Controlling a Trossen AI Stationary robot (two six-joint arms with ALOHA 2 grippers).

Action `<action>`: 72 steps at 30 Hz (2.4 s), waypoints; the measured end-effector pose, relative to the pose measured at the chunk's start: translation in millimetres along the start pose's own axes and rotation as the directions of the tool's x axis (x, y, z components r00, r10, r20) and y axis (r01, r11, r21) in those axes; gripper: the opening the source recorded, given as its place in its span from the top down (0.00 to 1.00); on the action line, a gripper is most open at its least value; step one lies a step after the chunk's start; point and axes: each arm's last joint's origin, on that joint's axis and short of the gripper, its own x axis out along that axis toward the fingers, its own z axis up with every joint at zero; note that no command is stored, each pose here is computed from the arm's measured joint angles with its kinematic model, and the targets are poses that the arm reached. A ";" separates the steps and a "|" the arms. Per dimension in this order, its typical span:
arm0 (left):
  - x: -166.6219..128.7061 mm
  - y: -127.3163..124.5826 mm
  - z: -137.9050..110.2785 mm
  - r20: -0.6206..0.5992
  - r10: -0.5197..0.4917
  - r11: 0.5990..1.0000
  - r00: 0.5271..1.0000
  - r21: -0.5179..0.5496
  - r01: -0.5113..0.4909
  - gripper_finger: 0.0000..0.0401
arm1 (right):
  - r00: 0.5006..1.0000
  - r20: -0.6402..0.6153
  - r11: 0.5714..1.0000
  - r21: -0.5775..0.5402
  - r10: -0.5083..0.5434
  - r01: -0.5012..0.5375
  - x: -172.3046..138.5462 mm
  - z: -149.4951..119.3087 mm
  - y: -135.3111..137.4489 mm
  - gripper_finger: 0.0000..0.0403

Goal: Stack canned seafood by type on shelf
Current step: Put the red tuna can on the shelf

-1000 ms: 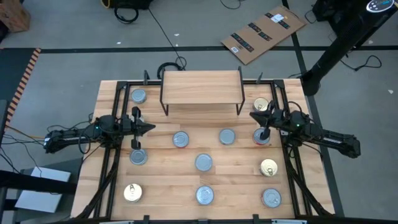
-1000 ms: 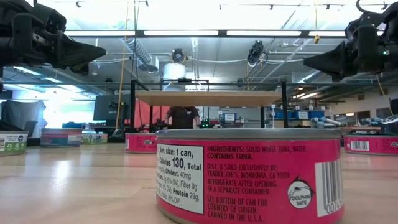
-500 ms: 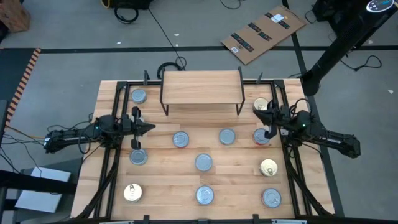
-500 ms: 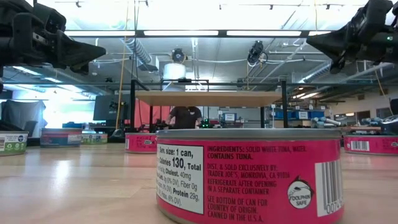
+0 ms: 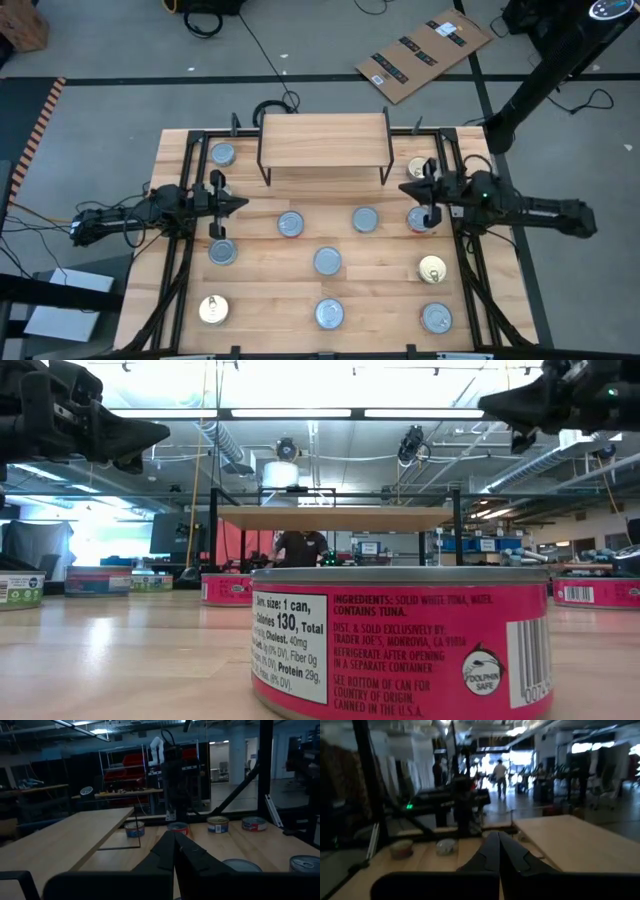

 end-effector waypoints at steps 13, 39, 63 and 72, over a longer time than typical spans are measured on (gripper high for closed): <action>0.0 1.4 0.6 0.003 0.045 0.999 0.999 0.000 -0.045 0.98 | 0.972 -0.233 0.996 -0.077 0.025 -0.044 83.7 29.8 14.1 0.99; 0.3 1.4 -5.1 -0.058 0.059 0.998 0.997 0.027 -0.058 0.98 | 0.818 -0.573 0.998 -0.008 0.044 -0.059 218.2 -18.1 30.5 0.99; 0.5 -2.2 -3.5 -0.035 -0.070 0.985 0.997 0.157 0.074 0.98 | 0.686 -0.727 0.997 0.059 0.009 0.049 309.4 -76.7 34.0 0.90; -1.3 -0.6 18.5 0.025 -0.081 0.964 0.996 0.255 0.072 0.99 | 0.643 -0.765 0.979 0.107 -0.031 0.175 307.0 -83.0 24.2 0.86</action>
